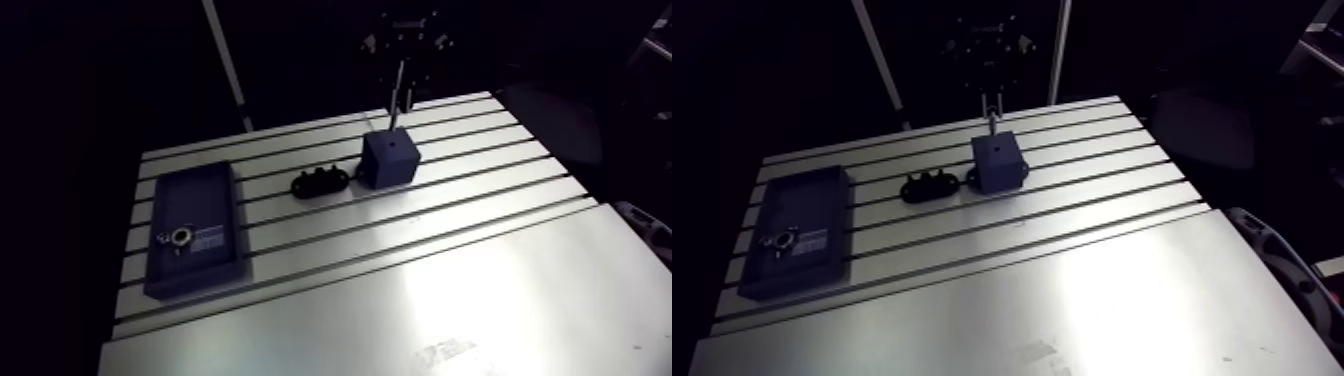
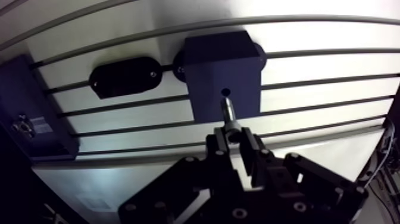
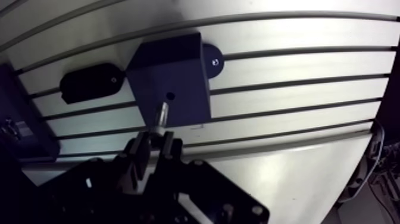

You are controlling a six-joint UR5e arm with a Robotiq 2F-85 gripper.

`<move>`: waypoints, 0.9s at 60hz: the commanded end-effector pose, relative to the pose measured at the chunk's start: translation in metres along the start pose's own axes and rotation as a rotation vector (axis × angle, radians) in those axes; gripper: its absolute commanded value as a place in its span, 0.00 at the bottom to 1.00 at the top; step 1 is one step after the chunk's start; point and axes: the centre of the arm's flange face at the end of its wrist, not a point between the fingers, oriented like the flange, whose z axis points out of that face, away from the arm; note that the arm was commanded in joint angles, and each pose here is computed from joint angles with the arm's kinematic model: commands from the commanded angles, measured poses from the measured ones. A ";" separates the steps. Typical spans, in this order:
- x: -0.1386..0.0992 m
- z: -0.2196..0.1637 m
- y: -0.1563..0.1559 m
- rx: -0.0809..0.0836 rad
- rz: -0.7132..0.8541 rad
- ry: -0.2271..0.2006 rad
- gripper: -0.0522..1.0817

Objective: Pick up the M10 bolt and insert it into the hole until fully seated.

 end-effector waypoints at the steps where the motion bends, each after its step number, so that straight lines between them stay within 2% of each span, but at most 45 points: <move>1: -0.002 0.006 0.000 0.001 0.000 -0.013 1.00; 54: -0.001 0.013 0.001 0.001 0.002 -0.009 1.00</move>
